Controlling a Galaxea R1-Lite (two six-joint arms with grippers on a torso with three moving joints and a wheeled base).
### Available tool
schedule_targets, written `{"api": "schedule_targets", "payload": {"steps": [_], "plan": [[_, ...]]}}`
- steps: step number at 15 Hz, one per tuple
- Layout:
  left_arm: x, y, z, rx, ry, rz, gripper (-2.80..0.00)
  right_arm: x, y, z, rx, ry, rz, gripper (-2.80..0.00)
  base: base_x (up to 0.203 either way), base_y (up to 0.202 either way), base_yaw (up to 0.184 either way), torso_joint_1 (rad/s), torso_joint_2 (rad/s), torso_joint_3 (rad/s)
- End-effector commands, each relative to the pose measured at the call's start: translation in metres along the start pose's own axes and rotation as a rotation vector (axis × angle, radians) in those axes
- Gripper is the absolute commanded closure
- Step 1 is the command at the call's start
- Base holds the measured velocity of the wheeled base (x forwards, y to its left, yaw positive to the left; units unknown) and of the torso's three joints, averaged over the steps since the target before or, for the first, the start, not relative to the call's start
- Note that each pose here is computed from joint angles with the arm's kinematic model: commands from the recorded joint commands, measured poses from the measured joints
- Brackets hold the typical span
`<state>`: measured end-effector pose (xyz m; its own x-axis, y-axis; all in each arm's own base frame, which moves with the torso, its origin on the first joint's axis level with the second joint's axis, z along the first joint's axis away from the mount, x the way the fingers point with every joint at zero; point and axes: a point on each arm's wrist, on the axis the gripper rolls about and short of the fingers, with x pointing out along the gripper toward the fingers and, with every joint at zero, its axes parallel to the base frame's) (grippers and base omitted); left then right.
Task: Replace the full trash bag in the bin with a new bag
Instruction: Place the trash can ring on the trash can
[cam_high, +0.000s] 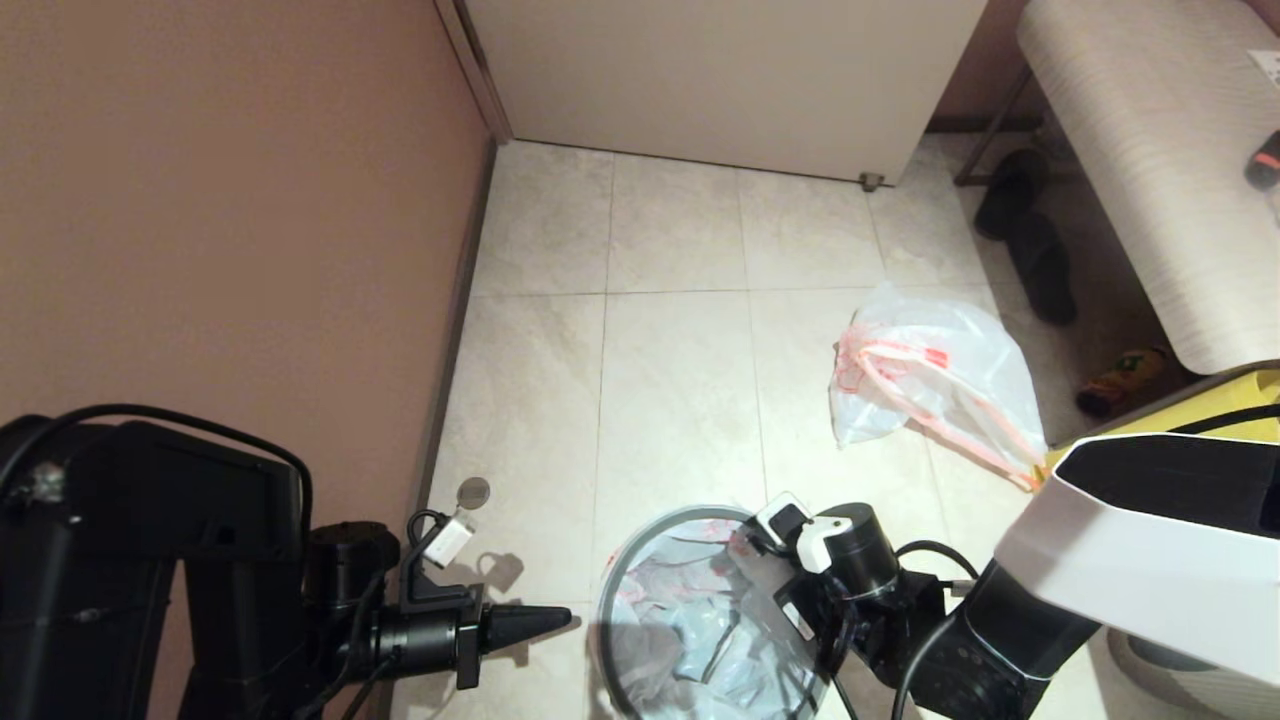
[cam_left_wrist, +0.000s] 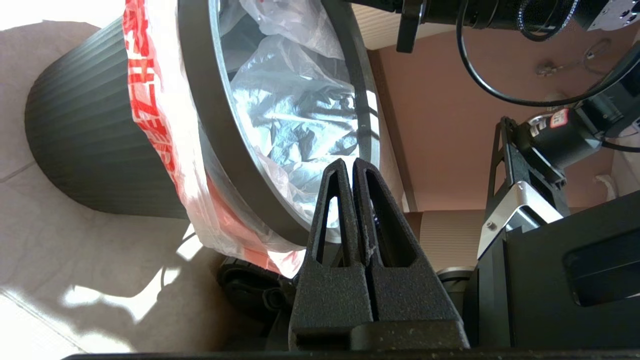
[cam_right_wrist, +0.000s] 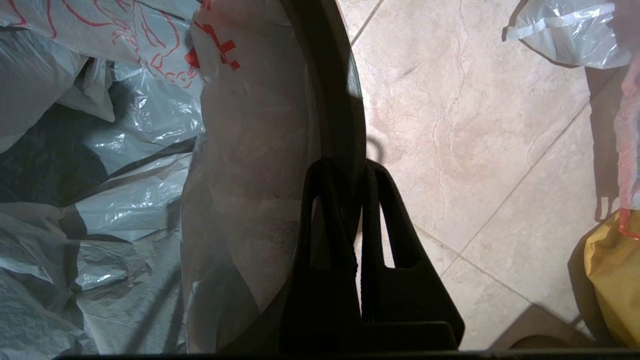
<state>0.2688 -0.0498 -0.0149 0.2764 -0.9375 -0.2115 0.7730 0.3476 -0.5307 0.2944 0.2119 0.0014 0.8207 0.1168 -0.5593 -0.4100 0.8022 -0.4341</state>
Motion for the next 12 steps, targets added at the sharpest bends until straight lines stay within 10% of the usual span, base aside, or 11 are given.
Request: {"api": "schedule_targets", "payload": {"steps": [1, 7, 8, 12], "plan": [[0.000, -0.001, 0.005, 0.044, -0.020, -0.009, 0.00, 0.004, 0.003, -0.005, -0.008, 0.016, 0.005, 0.00, 0.000, 0.000, 0.000, 0.000, 0.00, 0.000], [0.000, -0.001, 0.004, 0.041, -0.019, -0.009, 0.00, 0.003, 0.003, -0.006, -0.016, 0.021, 0.010, 0.00, 0.000, 0.000, 0.000, 0.000, 0.00, 0.000], [0.000, -0.001, 0.004, 0.041, -0.019, -0.009, 0.00, 0.002, 0.004, -0.005, -0.011, 0.015, 0.010, -2.80, 0.000, 0.000, 0.000, 0.000, 0.00, 0.000], [0.000, -0.001, 0.004, 0.041, -0.019, -0.009, 0.00, -0.022, -0.001, 0.009, 0.012, -0.058, 0.014, -2.80, 0.000, 0.000, 0.000, 0.000, 0.00, 0.000]]}}
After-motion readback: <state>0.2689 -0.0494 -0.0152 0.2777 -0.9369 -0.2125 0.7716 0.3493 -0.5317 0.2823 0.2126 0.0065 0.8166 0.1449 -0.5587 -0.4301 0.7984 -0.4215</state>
